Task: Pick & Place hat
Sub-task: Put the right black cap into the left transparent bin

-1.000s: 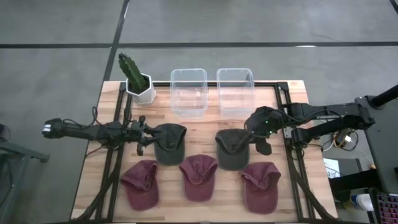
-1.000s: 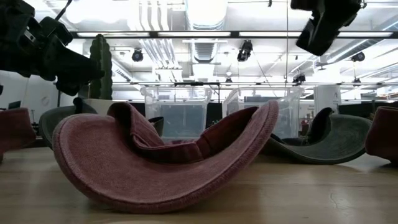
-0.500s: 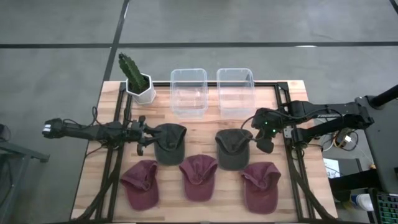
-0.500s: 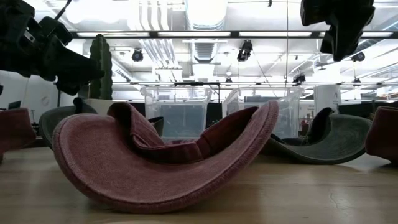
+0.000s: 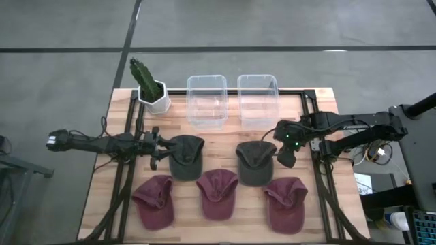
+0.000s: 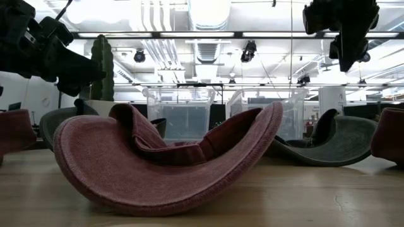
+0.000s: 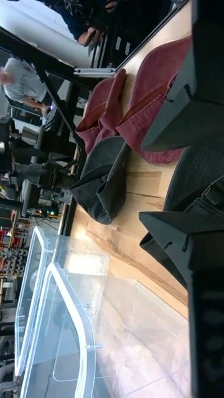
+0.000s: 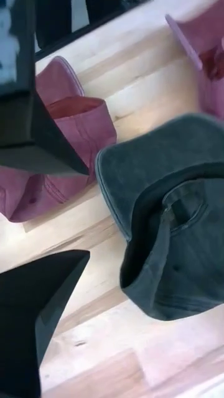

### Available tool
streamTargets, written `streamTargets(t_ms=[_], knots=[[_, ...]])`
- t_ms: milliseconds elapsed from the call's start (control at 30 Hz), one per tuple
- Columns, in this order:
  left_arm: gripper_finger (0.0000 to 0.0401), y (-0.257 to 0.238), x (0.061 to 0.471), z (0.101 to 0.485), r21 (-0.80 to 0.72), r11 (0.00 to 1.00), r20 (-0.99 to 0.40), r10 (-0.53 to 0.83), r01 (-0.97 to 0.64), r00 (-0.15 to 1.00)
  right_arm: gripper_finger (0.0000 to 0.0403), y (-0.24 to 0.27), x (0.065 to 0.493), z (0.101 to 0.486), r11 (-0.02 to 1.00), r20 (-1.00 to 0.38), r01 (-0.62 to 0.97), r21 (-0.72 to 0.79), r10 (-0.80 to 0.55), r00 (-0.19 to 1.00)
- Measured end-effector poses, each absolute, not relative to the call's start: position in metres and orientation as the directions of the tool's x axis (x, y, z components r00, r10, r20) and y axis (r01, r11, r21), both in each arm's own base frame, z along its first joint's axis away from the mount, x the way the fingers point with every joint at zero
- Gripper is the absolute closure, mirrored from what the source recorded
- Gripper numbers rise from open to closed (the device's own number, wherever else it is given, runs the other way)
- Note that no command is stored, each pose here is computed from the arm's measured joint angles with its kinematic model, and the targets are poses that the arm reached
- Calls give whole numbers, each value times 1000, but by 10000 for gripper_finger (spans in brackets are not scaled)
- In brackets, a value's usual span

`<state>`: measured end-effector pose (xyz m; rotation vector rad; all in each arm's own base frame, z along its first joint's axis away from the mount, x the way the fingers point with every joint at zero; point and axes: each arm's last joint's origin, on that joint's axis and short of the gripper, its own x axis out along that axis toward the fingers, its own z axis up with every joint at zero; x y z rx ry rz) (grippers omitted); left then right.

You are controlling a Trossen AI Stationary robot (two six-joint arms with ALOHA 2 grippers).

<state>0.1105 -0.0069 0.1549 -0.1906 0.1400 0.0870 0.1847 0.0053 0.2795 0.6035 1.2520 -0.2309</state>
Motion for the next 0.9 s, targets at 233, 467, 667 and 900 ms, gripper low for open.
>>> streamTargets(t_ms=[233,467,667,900], knots=[[243,-7,110,155,-183,978,-147,73,-99,986,163,5,190,254,790,-965,560,252,158,211],[243,-7,110,155,-182,978,-148,72,-99,986,149,5,194,238,781,-964,570,256,160,214],[243,-7,110,155,-182,978,-148,73,-100,986,152,6,194,225,730,-956,621,283,161,246],[243,-7,110,155,-182,978,-148,73,-99,986,149,6,190,212,682,-961,679,274,161,226]])
